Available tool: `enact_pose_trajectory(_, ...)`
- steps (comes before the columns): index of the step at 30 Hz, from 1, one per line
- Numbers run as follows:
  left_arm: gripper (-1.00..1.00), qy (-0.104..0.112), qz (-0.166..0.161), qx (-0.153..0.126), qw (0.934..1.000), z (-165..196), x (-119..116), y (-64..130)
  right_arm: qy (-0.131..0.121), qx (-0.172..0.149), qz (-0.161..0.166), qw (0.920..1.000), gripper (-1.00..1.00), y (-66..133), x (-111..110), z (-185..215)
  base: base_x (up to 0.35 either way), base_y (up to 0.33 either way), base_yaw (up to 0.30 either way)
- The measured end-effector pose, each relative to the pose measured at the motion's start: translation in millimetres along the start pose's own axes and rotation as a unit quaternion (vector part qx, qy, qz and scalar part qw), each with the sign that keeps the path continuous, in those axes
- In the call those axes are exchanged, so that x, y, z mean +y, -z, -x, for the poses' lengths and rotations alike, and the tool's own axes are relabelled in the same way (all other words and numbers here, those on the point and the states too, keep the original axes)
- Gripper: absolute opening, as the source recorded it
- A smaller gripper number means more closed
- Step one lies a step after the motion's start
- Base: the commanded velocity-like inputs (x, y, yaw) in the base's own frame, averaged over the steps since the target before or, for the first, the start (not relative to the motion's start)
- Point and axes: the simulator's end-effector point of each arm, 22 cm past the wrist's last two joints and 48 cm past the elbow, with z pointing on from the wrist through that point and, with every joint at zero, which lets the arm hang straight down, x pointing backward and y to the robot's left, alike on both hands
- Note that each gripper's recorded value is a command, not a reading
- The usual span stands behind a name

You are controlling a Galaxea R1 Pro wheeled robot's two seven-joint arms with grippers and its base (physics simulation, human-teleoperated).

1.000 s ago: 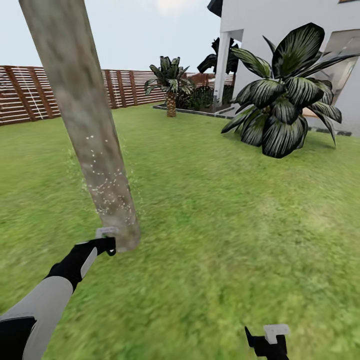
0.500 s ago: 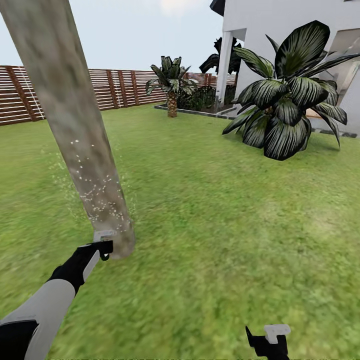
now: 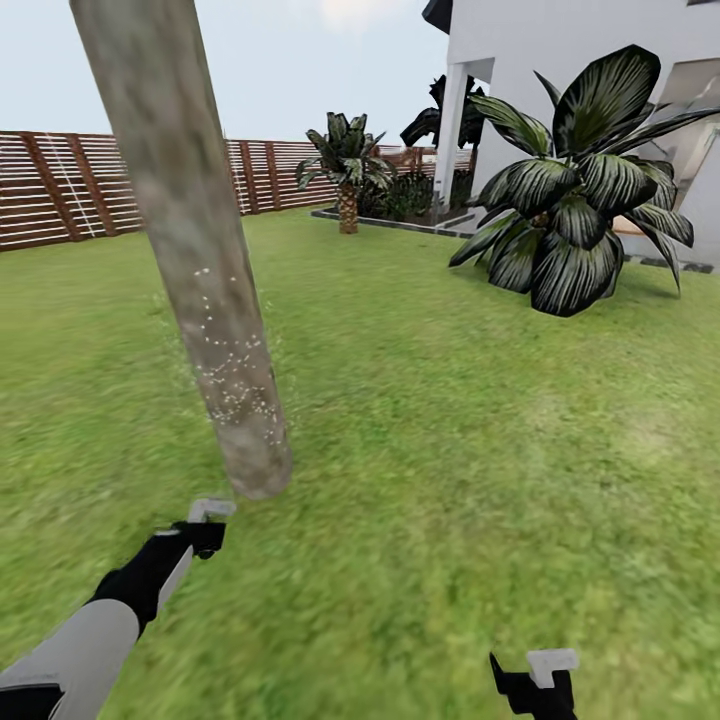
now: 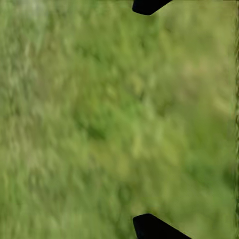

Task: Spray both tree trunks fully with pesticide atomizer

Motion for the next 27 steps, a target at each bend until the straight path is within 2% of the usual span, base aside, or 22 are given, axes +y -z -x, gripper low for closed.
enact_pose_trajectory(1, -1.0, -0.024, -0.02, -0.013, 0.9994, -3.1, -9.6, -0.4, 0.0, 0.0, 0.0, 1.0, 1.0, 0.0, 0.2, 0.0, -0.24, 0.222, 0.0)
enact_pose_trajectory(3, -1.0, -0.042, -0.055, -0.013, 0.9975, -18.8, -25.7, -1.1, 0.0, 0.0, 0.001, 1.0, 1.0, -0.1, 0.5, 0.2, -0.244, 0.222, 0.0)
enact_pose_trajectory(6, -1.0, -0.083, -0.138, -0.021, 0.9866, -39.2, -61.0, 4.6, -0.001, -0.003, 0.011, 0.9999, 1.0, -1.3, 14.7, 2.9, -0.238, 0.216, 0.0)
enact_pose_trajectory(8, -1.0, -0.111, -0.188, -0.016, 0.9758, -53.4, -80.6, 12.1, 0.035, -0.012, 0.039, 0.9985, 1.0, -3.8, 30.7, 11.6, -0.209, 0.189, 0.0)
enact_pose_trajectory(9, -1.0, -0.116, -0.205, -0.014, 0.9717, -57.9, -86.3, 15.1, 0.061, -0.026, 0.063, 0.9958, 1.0, -6.8, 48.5, 23.9, -0.184, 0.163, 0.0)
enact_pose_trajectory(10, -1.0, -0.119, -0.216, -0.009, 0.9692, -63.8, -89.7, 17.1, 0.077, -0.04, 0.082, 0.9928, 1.0, -10.2, 69.0, 38.7, -0.162, 0.145, 0.0)
enact_pose_trajectory(12, -1.0, -0.12, -0.225, -0.004, 0.9669, -71.0, -93.0, 18.9, 0.088, -0.04, 0.092, 0.991, 1.0, -20.2, 89.7, 62.4, -0.087, 0.079, 0.0)
enact_pose_trajectory(14, -1.0, -0.124, -0.235, -0.017, 0.964, -67.5, -97.2, 20.9, 0.092, -0.038, 0.101, 0.9899, 1.0, -35.1, 101.4, 102.3, -0.023, 0.021, 0.0)
enact_pose_trajectory(16, -1.0, -0.131, -0.265, -0.025, 0.9549, -66.9, -109.8, 27.8, 0.096, -0.05, 0.154, 0.9822, 1.0, -40.2, 127.4, 145.4, -0.006, 0.005, 0.0)
enact_pose_trajectory(18, -1.0, -0.133, -0.295, -0.024, 0.946, -68.9, -121.0, 35.0, 0.101, -0.06, 0.211, 0.9703, 1.0, -35.8, 154.9, 174.8, -0.001, 0.001, 0.0)
enact_pose_trajectory(20, -1.0, -0.133, -0.321, -0.022, 0.9375, -67.4, -132.6, 41.8, 0.111, -0.078, 0.291, 0.9469, 1.0, -19.0, 186.2, 203.0, 0.0, 0.0, 0.0)
enact_pose_trajectory(22, -1.0, -0.138, -0.334, -0.017, 0.9322, -69.3, -138.7, 45.2, 0.122, -0.09, 0.342, 0.9273, 1.0, -3.4, 204.1, 215.2, 0.0, 0.0, 0.0)
enact_pose_trajectory(23, -1.0, -0.147, -0.336, -0.008, 0.9301, -73.8, -140.1, 45.7, 0.126, -0.098, 0.353, 0.9218, 1.0, 1.0, 207.7, 223.0, 0.0, 0.0, 0.0)
enact_pose_trajectory(24, -1.0, -0.166, -0.335, 0.023, 0.9273, -87.9, -139.4, 45.4, 0.129, -0.102, 0.361, 0.9179, 1.0, 4.6, 211.8, 229.1, 0.0, 0.0, 0.0)
enact_pose_trajectory(27, -1.0, -0.187, -0.331, 0.05, 0.9236, -100.2, -136.9, 45.3, 0.129, -0.104, 0.366, 0.9156, 1.0, 6.6, 215.2, 232.8, 0.0, 0.0, 0.0)
